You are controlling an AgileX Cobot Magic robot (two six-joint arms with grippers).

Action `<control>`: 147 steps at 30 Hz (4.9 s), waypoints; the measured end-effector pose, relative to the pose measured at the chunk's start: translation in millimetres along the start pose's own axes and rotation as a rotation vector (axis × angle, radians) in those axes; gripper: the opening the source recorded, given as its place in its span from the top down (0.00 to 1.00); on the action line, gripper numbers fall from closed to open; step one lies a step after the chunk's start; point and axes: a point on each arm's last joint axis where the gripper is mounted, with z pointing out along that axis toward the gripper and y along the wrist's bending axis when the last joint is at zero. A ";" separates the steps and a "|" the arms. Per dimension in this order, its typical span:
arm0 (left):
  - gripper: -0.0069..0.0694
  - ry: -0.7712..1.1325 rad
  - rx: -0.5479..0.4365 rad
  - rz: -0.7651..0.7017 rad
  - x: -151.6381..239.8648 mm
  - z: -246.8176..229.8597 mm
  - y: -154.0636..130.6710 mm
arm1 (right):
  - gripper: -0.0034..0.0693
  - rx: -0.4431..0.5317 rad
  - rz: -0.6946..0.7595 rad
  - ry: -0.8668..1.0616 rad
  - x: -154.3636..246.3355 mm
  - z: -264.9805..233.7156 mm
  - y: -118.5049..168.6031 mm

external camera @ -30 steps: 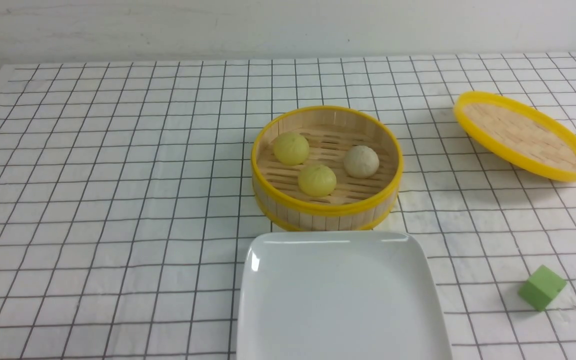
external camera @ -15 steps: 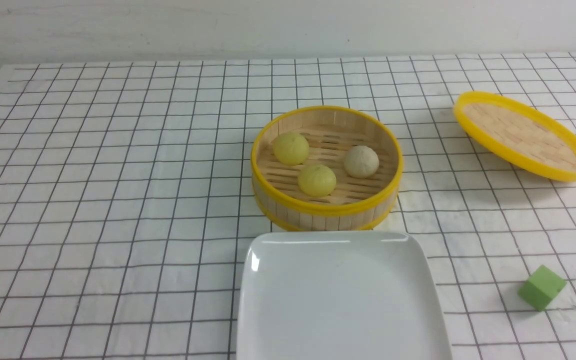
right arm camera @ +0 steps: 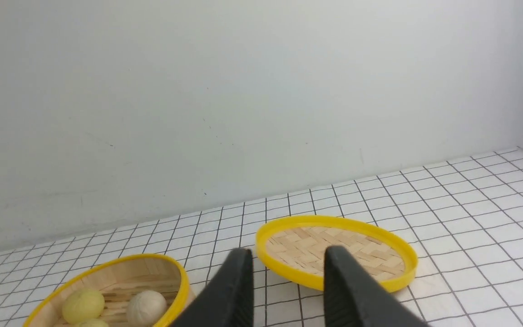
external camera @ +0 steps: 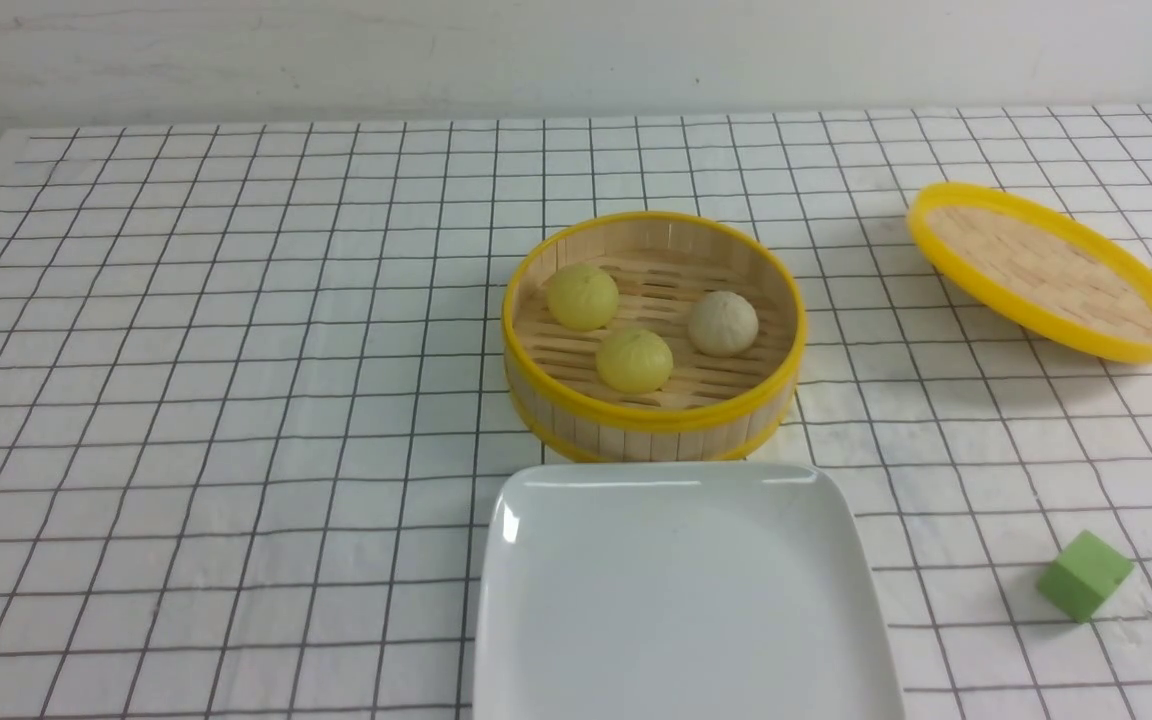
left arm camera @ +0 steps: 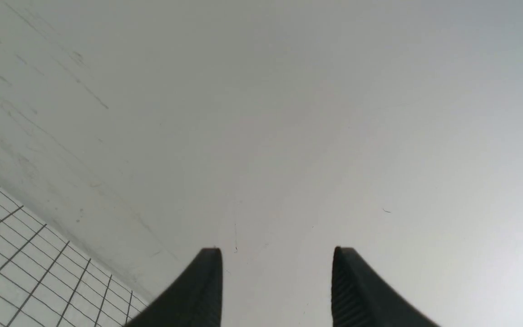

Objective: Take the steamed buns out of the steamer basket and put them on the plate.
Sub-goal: Use the right arm to grab the steamed stuffed bun that is closest to it

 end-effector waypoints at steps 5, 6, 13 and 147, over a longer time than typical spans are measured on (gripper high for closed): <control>0.45 0.000 0.008 -0.008 0.0 0.0 -0.7 | 0.62 -0.020 0.027 0.003 0.2 0.0 1.8; 0.45 0.000 0.009 -0.009 0.0 0.0 -0.9 | 0.62 -0.023 0.025 0.003 0.3 0.0 2.1; 0.45 -0.009 0.037 -0.005 -0.8 -0.1 -3.4 | 0.62 -0.030 -0.023 -0.020 -1.8 -0.1 2.8; 0.60 1.018 -0.343 0.593 -6.4 172.7 -4.4 | 0.62 -0.823 -0.168 0.672 -49.0 273.2 63.9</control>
